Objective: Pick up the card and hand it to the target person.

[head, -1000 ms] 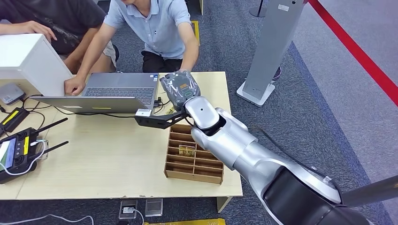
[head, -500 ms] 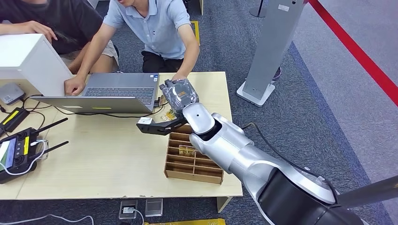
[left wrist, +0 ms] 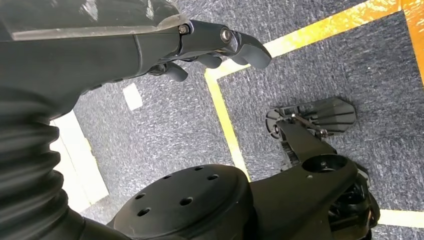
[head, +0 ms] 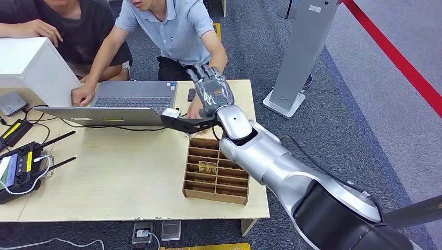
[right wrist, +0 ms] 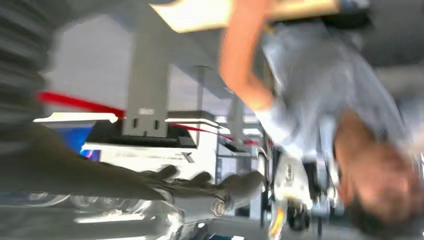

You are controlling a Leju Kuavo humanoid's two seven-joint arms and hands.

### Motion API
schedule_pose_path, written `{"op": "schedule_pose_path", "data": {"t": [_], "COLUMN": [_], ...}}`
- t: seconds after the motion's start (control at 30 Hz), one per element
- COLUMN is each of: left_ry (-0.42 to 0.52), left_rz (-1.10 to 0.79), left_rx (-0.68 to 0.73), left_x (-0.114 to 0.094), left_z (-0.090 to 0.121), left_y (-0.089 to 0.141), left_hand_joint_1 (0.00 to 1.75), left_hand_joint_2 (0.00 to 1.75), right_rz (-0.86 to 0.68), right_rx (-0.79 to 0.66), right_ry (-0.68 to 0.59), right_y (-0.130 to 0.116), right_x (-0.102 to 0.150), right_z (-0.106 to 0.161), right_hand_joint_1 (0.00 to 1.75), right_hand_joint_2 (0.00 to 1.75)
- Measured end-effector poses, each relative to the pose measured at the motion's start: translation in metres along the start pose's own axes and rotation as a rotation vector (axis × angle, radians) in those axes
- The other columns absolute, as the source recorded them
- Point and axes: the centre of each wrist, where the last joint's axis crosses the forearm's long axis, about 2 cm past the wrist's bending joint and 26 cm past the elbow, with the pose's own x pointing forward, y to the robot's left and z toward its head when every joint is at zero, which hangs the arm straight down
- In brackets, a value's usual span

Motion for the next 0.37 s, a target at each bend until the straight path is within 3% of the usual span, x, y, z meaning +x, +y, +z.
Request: {"op": "schedule_pose_path", "data": {"t": [0.17,0.37], "left_ry": [0.021,0.036], "left_rz": [0.025,0.048], "left_rx": [0.009,0.015], "left_x": [-0.008,-0.011], "left_z": [0.0,0.0], "left_y": [-0.001,-0.002], "left_hand_joint_1": [0.0,0.0], "left_hand_joint_2": [1.75,1.75], "right_rz": [-0.383,-0.769], "right_rx": [-0.162,-0.344], "right_ry": [0.153,0.165], "right_y": [-0.035,-0.052], "right_x": [-0.037,-0.061], "right_z": [-0.004,0.023], "right_hand_joint_1": [0.0,0.0], "right_hand_joint_2": [1.75,1.75]}}
